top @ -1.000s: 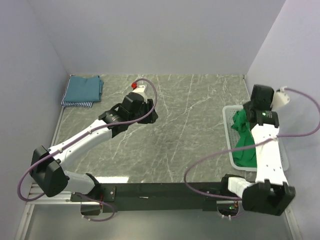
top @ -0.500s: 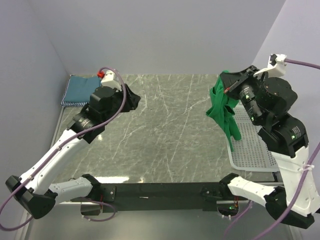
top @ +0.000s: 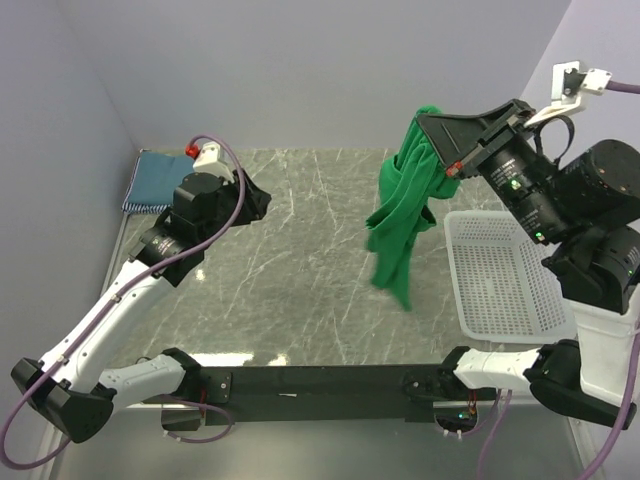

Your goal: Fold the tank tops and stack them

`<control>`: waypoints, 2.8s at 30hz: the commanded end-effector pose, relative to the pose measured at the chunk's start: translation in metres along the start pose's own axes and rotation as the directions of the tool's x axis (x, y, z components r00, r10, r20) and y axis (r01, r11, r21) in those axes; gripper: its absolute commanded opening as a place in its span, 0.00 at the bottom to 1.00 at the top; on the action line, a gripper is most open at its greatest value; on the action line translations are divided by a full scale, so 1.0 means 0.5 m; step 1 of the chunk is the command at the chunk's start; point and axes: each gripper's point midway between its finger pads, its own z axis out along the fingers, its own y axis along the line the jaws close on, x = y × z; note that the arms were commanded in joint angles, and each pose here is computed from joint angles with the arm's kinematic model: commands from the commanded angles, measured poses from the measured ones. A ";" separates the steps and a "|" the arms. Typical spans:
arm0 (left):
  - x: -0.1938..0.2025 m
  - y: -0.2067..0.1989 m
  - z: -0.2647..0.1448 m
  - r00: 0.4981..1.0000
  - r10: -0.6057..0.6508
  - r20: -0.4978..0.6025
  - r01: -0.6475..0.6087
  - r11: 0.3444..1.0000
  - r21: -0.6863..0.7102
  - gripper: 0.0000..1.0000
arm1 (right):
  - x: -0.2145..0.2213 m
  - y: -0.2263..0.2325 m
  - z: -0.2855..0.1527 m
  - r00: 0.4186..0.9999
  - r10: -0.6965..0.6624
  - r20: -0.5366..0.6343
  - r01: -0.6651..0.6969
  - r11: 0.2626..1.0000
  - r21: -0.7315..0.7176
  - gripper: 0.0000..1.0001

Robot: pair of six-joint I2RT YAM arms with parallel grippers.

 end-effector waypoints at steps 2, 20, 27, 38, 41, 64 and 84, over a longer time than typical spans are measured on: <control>-0.023 -0.009 -0.021 0.999 -0.011 0.039 0.010 0.999 0.034 0.52 | -0.043 0.039 -0.026 0.998 0.026 0.063 -0.020 0.996 -0.088 0.00; 0.153 0.072 0.066 0.973 -0.128 -0.193 0.132 0.991 0.005 0.57 | 0.487 -0.544 0.376 0.859 0.103 -0.502 0.206 0.829 0.521 0.33; 0.332 0.047 0.041 0.943 -0.113 -0.314 0.137 0.989 0.057 0.61 | 0.506 -0.565 0.250 0.869 0.093 -0.486 0.235 0.787 0.570 0.53; 0.480 -0.055 0.007 0.900 0.064 -0.430 0.009 0.986 0.164 0.57 | 0.751 -0.556 -0.131 0.796 0.319 -0.514 0.089 0.778 0.622 0.47; 0.510 -0.059 0.015 0.891 0.101 -0.444 -0.060 0.993 0.105 0.57 | 0.822 -0.523 -0.181 0.750 0.341 -0.567 0.082 0.802 0.592 0.44; 0.491 0.016 0.022 0.919 0.017 -0.393 -0.033 0.999 -0.033 0.60 | 1.028 -0.507 -0.319 0.593 0.402 -0.697 0.212 0.758 0.617 0.43; 0.480 0.021 0.010 0.921 -0.042 -0.388 0.059 0.998 0.032 0.57 | 0.594 -0.366 -0.046 0.869 0.139 -0.475 0.164 0.825 0.541 0.00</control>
